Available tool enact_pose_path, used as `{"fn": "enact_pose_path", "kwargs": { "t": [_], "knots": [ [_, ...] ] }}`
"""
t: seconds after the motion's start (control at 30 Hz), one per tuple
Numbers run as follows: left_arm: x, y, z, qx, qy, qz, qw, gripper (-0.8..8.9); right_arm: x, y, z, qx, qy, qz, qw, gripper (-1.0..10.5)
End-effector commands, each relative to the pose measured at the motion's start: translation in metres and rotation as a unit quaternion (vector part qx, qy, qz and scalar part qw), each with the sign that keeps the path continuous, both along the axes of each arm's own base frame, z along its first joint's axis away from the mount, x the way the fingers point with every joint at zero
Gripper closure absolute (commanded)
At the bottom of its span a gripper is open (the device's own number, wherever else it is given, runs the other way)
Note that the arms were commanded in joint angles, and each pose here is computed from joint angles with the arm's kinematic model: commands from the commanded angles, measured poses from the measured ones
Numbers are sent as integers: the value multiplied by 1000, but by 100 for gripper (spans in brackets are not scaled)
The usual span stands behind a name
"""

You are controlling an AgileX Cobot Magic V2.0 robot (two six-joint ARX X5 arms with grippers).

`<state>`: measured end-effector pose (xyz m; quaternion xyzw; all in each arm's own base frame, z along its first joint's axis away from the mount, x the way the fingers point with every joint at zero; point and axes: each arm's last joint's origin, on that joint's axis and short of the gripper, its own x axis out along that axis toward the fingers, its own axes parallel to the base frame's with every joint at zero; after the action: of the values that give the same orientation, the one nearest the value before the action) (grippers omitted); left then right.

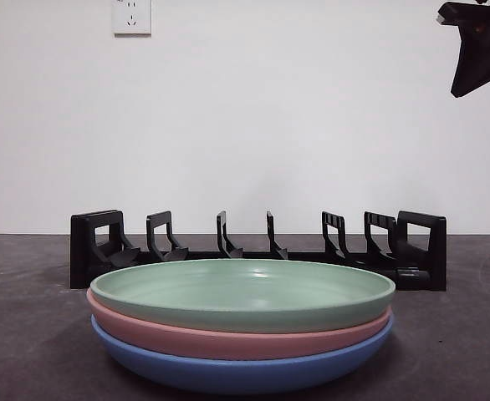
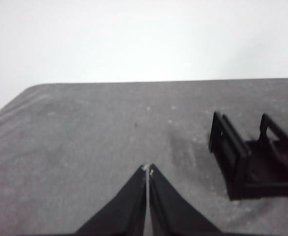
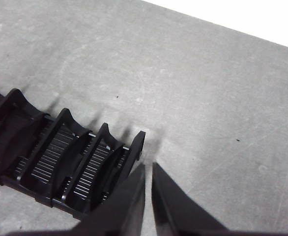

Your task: Place the plate

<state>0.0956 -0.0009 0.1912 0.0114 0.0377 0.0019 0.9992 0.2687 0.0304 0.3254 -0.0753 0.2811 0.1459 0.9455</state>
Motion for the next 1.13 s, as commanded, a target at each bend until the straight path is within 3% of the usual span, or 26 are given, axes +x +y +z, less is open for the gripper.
{"fn": "enact_pose_path", "kwargs": {
  "t": [0.03,0.27,0.67,0.77,0.93,1.13],
  "knots": [
    [0,0,-17,-6,-11,1,1000,806,2,0,4,6,-8,-3,1000,926],
    [0,0,-39,-31,38,2,999,806,2,0,4,6,-8,-3,1000,926],
    [0,0,-39,-31,39,2,999,806,2,0,4,6,-8,-3,1000,926],
    [0,0,-39,-31,39,2,999,806,2,-1,4,-40,-20,13,999,926],
    [0,0,-39,-31,38,2,999,806,-20,-14,1,-58,-54,-28,996,926],
    [0,0,-39,-31,38,2,999,806,-80,-29,-61,-25,-151,-97,983,926]
  ]
}}
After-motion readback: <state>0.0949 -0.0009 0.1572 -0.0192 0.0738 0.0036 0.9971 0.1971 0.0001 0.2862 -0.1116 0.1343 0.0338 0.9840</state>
